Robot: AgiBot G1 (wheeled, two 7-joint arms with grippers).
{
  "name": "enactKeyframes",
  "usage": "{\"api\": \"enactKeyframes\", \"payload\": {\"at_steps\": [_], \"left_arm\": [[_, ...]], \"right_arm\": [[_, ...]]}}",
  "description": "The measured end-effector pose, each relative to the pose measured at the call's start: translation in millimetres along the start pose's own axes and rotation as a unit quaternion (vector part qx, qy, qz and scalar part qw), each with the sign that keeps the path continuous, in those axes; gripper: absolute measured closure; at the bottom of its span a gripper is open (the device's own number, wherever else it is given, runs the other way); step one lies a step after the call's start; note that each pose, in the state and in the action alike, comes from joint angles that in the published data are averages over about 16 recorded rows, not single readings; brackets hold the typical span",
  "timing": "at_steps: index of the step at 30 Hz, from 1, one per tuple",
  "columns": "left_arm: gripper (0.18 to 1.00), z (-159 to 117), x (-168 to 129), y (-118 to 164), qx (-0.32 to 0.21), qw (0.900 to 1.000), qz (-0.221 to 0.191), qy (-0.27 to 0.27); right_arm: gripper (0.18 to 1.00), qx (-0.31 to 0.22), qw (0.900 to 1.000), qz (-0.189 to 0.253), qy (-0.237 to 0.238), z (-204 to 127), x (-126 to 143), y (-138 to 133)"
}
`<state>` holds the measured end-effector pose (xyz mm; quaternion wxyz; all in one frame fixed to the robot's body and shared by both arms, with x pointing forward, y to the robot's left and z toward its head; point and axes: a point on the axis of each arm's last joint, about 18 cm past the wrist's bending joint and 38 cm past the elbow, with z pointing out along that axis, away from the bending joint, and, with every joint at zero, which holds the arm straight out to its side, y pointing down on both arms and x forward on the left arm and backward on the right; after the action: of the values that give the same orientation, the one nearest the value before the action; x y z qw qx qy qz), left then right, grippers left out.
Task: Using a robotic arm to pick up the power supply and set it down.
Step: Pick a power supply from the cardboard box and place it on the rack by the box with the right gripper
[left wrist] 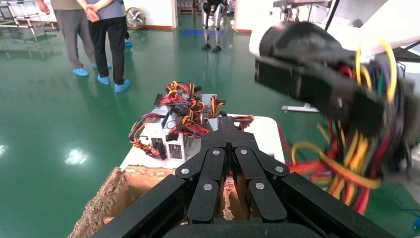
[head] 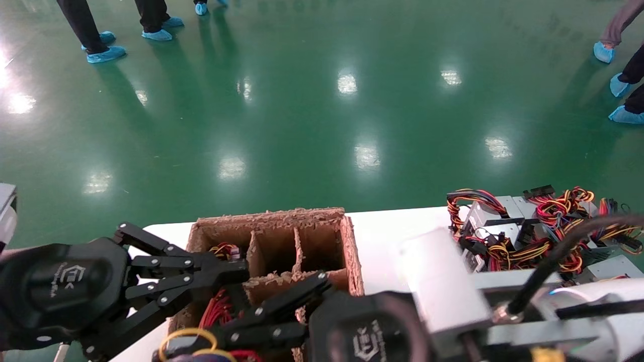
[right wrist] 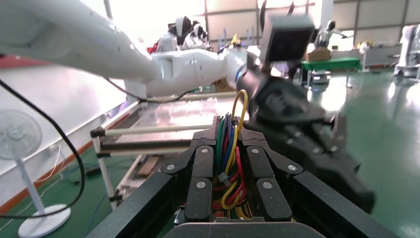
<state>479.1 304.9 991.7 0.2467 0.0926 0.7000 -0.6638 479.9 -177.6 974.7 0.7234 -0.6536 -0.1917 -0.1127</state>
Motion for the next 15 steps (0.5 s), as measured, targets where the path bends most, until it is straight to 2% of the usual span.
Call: {"api": "enactKeyframes", "payload": {"at_steps": [8,15], "left_arm": [[0.993,0.0,0.0,0.0,0.0,1.0,0.0,0.0],[0.993,0.0,0.0,0.0,0.0,1.0,0.0,0.0]], "right_arm": [[0.951,0.048,0.998,-0.007,0.027,-21.8,2.8,-34.0],[0.952,0.066,0.994,-0.018,0.086,-57.1,6.8,-60.4]]}}
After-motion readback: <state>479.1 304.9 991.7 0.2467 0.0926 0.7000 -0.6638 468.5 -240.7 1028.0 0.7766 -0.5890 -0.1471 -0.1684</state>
